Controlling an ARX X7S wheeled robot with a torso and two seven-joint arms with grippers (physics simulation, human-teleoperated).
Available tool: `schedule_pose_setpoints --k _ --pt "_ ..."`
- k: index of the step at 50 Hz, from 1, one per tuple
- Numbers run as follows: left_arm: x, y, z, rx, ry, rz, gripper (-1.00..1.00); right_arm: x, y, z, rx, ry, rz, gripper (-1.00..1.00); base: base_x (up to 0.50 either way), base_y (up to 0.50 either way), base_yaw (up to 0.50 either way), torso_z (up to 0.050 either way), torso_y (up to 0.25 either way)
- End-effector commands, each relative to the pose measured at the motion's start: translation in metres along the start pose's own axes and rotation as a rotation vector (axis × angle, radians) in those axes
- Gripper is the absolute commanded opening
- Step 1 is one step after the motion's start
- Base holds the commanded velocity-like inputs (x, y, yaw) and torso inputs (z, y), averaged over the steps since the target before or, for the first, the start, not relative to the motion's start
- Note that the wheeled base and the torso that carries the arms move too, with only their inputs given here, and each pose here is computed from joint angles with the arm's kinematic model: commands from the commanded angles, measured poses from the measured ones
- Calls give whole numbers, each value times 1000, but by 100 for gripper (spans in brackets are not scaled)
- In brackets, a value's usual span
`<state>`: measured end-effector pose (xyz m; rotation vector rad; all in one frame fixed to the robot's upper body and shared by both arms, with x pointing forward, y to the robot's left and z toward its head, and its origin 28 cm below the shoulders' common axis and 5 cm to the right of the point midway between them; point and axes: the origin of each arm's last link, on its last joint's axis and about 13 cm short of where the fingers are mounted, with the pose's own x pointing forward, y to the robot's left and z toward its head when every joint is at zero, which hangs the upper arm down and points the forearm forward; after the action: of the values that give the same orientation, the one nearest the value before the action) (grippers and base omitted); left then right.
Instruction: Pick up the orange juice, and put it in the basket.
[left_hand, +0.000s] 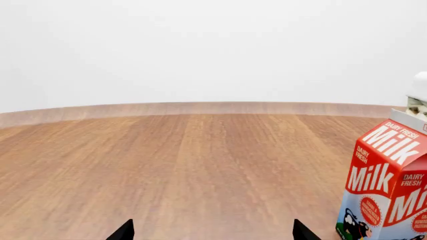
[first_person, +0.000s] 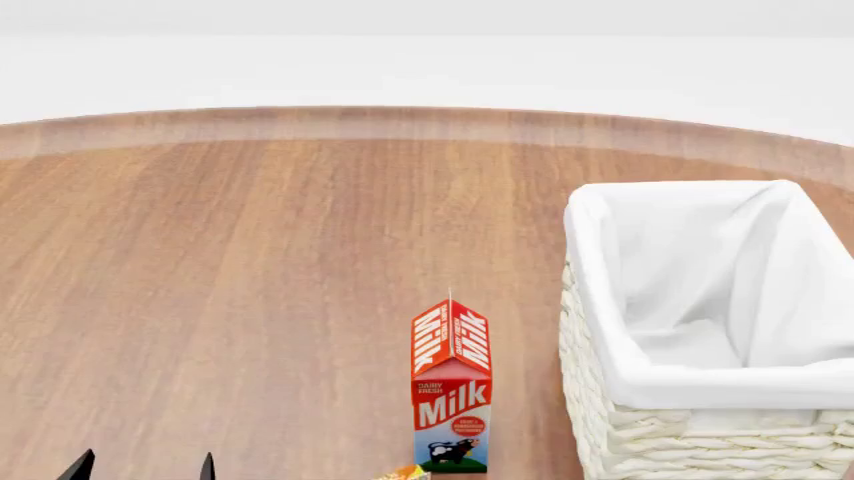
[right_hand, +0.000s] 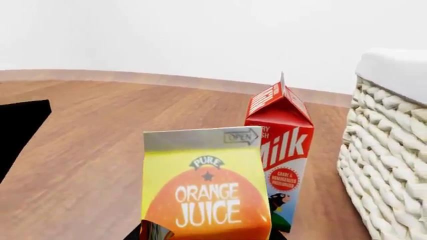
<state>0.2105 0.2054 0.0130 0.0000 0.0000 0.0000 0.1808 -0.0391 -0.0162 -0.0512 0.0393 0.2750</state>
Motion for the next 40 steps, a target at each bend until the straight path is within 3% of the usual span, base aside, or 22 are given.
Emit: schedule_pose_setpoints --k 1,40 --pt "0 0 0 0 0 0 100 0 -1 16 -40 -54 1 -100 0 0 0 0 0" --pt "0 0 0 0 0 0 100 -22 -2 83 -42 -226 11 -100 0 0 0 0 1"
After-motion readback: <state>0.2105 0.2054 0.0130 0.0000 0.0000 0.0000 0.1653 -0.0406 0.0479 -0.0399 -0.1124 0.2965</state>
